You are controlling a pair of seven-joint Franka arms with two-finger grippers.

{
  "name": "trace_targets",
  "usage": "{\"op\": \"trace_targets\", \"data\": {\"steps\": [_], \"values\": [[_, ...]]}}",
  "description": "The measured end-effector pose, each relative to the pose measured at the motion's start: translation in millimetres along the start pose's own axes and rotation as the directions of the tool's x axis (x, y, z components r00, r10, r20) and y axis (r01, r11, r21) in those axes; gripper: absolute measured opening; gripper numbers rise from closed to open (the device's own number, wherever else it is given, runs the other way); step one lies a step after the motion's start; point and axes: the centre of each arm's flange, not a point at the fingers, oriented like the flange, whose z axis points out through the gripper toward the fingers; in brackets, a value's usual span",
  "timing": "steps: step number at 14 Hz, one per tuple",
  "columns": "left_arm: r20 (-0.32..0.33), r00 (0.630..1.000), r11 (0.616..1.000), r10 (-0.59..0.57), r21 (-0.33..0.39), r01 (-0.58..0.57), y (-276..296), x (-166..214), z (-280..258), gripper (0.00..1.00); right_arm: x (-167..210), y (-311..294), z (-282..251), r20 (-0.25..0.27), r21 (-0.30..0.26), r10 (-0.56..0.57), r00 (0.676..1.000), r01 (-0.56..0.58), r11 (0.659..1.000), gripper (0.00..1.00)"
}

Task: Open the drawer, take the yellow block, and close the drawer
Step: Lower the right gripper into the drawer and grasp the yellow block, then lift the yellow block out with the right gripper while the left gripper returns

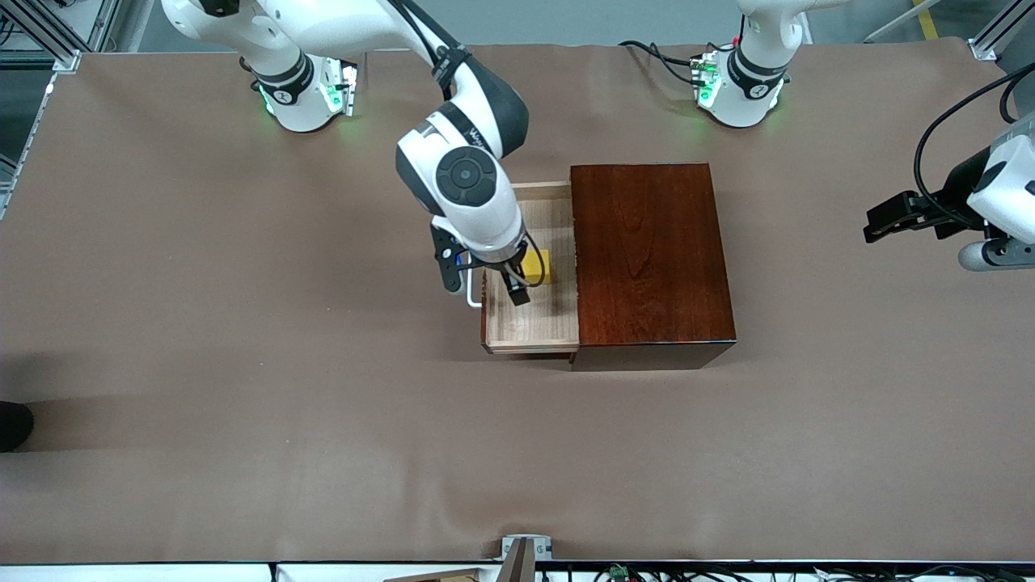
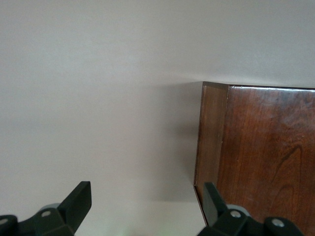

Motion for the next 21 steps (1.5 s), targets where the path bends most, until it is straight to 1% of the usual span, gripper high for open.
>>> {"op": "trace_targets", "data": {"steps": [2, 4, 7, 11, 17, 18, 19, 21], "values": [[-0.001, 1.0, 1.0, -0.003, 0.0, 0.003, -1.9, 0.4, 0.0, 1.0, -10.4, 6.2, 5.2, -0.003, -0.006, 0.034, 0.999, -0.034, 0.999, 1.0], [-0.007, 1.0, 1.0, -0.001, -0.001, 0.001, -0.9, 0.9, -0.5, 1.0, -16.3, 9.8, 9.7, -0.006, -0.01, 0.044, 0.999, -0.044, 0.999, 1.0], [-0.033, 0.999, 1.0, -0.001, -0.004, 0.001, -0.4, 3.6, -2.9, 1.0, -20.2, 8.5, 19.6, -0.001, 0.003, 0.069, 0.998, -0.069, 0.998, 1.0], [-0.055, 0.998, 1.0, 0.008, -0.007, -0.008, 5.0, 5.3, -4.8, 1.0, -33.8, 13.4, 38.6, 0.002, 0.012, 0.073, 0.997, -0.073, 0.997, 1.0], [-0.072, 0.997, 1.0, 0.008, -0.01, -0.009, 5.3, 7.0, -6.1, 1.0, -31.7, 12.9, 54.8, -0.018, 0.001, 0.078, 0.997, -0.078, 0.997, 1.0], [-0.073, 0.997, 1.0, 0.008, -0.01, -0.009, 5.4, 7.1, -6.2, 1.0, -31.2, 12.6, 55.2, -0.021, 0.002, 0.076, 0.997, -0.076, 0.997, 0.93], [-0.074, 0.997, 1.0, 0.008, -0.01, -0.009, 5.5, 7.2, -6.3, 1.0, -31.0, 12.5, 55.4, -0.027, 0.006, 0.071, 0.997, -0.071, 0.997, 0.81], [-0.075, 0.997, 1.0, 0.009, -0.01, -0.009, 5.7, 7.3, -6.4, 1.0, -31.0, 12.5, 55.4, -0.037, 0.013, 0.064, 0.997, -0.064, 0.998, 0.6]]}}
